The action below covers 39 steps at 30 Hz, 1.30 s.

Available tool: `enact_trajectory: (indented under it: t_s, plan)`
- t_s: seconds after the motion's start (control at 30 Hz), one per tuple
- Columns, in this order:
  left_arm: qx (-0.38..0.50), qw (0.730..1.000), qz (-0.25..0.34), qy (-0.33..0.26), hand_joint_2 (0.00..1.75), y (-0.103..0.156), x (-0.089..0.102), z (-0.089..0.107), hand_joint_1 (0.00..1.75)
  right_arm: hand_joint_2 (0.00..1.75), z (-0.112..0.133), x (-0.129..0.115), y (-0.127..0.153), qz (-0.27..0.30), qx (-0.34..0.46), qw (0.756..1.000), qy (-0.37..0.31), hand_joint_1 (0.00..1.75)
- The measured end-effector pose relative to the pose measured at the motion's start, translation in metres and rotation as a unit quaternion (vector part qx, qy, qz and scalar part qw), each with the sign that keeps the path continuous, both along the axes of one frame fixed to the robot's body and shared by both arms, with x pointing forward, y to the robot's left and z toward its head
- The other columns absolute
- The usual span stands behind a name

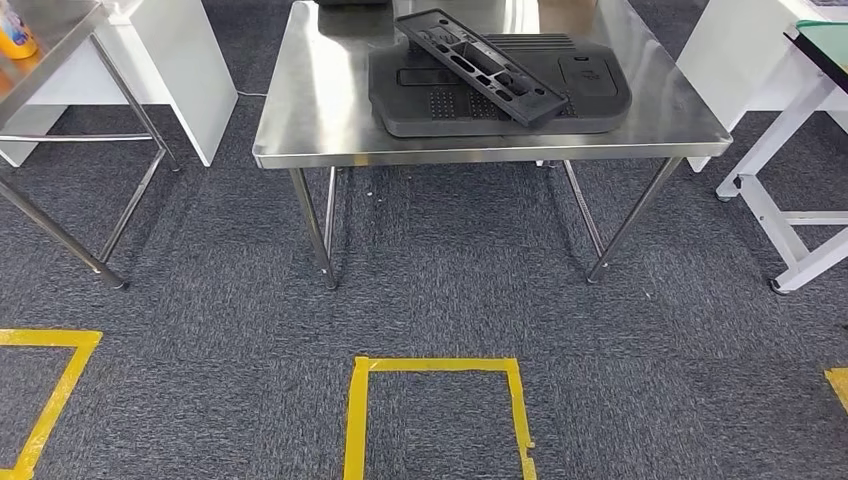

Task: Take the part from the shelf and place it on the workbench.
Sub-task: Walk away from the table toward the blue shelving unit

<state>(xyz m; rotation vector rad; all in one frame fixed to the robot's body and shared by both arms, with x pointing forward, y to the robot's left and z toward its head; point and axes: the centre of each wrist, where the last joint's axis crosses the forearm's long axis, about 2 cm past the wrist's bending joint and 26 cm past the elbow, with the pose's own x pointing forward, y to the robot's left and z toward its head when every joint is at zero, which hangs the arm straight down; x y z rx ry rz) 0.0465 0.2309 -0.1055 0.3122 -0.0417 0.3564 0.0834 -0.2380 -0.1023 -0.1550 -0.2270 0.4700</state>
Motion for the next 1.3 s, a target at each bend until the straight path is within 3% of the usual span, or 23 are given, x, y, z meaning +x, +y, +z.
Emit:
enact_trajectory:
  t_s: [1.3]
  plan:
    - [0.023, 0.996, -0.087, -0.008, 0.0, -0.004, -0.004, 0.0, 0.0, 0.0, -0.004, -0.022, 0.001, 0.005, 0.007, 1.0, 0.004, 0.0]
